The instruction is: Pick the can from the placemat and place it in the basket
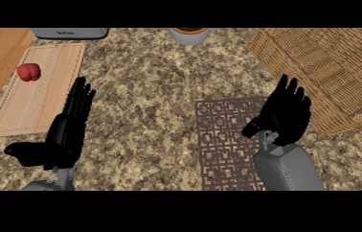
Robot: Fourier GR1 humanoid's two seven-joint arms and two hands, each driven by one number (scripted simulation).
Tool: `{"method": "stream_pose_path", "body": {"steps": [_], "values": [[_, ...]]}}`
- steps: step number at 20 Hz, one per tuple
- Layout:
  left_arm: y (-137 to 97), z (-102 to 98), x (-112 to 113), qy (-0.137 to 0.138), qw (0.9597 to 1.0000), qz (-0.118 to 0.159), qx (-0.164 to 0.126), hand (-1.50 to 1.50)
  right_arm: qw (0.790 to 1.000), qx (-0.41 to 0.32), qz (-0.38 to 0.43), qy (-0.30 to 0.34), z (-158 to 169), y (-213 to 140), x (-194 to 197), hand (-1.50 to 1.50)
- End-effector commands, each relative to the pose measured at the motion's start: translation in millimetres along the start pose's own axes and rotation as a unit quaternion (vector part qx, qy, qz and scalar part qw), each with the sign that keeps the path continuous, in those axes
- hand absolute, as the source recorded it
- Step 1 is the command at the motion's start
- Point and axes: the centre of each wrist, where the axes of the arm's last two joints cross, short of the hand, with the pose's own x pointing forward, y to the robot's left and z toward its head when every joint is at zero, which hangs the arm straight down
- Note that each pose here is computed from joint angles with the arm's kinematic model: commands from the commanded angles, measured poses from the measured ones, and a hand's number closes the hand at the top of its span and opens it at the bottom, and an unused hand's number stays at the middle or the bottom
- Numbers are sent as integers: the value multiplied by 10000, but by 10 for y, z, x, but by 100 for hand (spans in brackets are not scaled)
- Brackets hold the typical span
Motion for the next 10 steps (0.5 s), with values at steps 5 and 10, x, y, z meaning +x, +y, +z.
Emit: {"method": "stream_pose_path", "body": {"steps": [5, 10], "values": [[-35, -60, -53, 28, 10000, -39, 62, 0, 9956, -22, -27, 936, -40, 158, 85, -150], [-83, -20, -81, 4, 10000, 66, 10, 0, 9953, 58, 3, 966, -138, 152, 28, -150]]}}
